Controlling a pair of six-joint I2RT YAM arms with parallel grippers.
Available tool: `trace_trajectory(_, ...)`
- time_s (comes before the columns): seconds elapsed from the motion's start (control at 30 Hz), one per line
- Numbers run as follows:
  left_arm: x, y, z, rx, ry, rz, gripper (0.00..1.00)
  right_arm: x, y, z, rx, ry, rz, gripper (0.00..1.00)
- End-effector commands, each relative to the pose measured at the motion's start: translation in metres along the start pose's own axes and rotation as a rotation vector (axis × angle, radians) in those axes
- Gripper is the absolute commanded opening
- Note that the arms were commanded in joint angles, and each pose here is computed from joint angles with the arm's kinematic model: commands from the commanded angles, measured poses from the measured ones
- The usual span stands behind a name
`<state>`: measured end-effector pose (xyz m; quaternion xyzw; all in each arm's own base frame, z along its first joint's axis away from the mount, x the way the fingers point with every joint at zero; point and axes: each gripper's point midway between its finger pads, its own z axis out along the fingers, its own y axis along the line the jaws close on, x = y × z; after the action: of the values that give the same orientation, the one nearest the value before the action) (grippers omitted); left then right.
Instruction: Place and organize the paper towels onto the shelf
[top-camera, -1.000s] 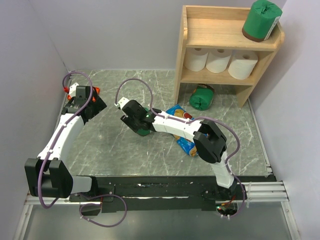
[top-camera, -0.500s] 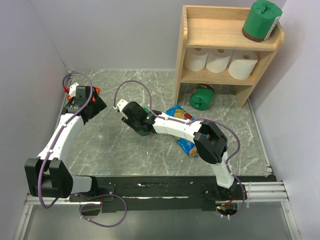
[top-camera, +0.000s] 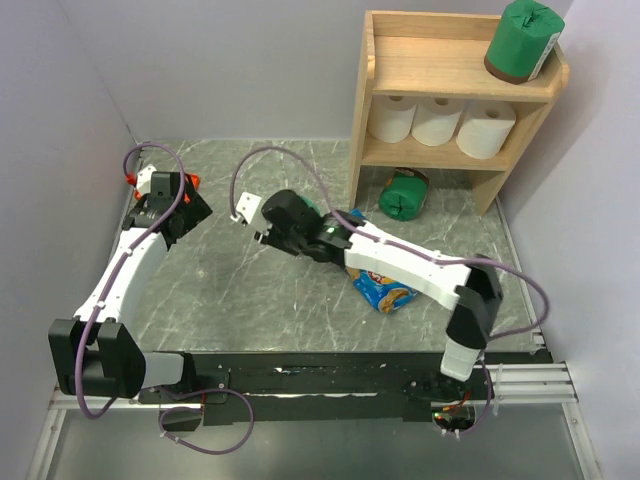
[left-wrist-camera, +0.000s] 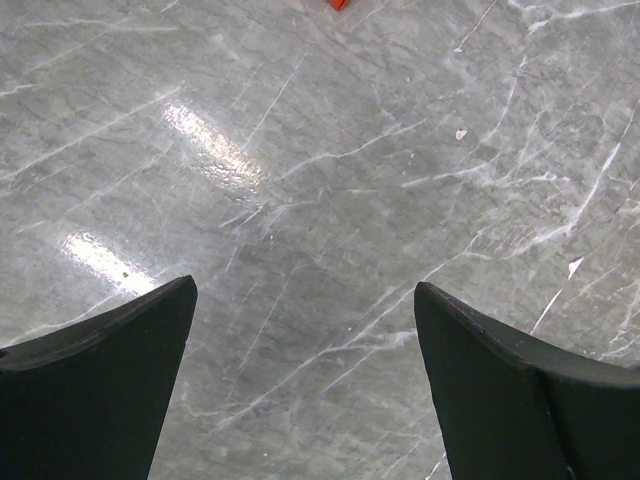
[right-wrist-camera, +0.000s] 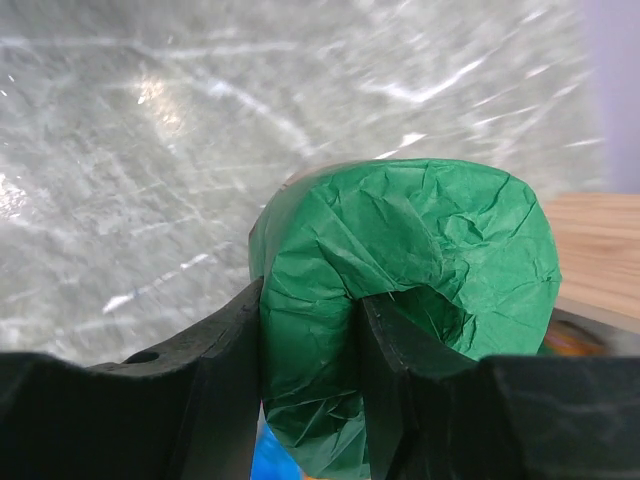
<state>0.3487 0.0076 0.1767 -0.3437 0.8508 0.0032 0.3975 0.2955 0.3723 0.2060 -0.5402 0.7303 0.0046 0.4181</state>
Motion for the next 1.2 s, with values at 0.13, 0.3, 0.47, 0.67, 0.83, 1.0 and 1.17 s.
trace_trajectory(0.13, -0.016, -0.006, -0.013, 0.044, -0.056, -0.025, 0.96, -0.049, -0.094, -0.149, 0.242, -0.177, -0.116, 0.35)
trace_trajectory(0.3, -0.014, -0.010, -0.014, 0.066, -0.044, -0.021, 0.96, -0.047, -0.141, -0.205, 0.378, -0.206, -0.201, 0.37)
trace_trajectory(0.47, -0.013, -0.012, -0.014, 0.082, -0.042, -0.018, 0.96, -0.045, -0.194, -0.257, 0.527, -0.253, -0.197, 0.37)
trace_trajectory(0.67, -0.012, -0.017, -0.016, 0.107, -0.035, -0.015, 0.96, -0.038, -0.255, -0.311, 0.683, -0.307, -0.185, 0.37)
trace_trajectory(0.83, -0.012, -0.023, -0.018, 0.141, -0.026, -0.013, 0.96, -0.042, -0.298, -0.330, 0.782, -0.362, -0.225, 0.38)
trace_trajectory(1.0, -0.015, -0.026, -0.024, 0.169, -0.036, -0.014, 0.96, -0.031, -0.342, -0.318, 0.810, -0.278, -0.220, 0.38)
trace_trajectory(1.17, -0.014, -0.027, -0.024, 0.176, -0.036, -0.013, 0.96, -0.026, -0.358, -0.308, 0.809, -0.270, -0.270, 0.39)
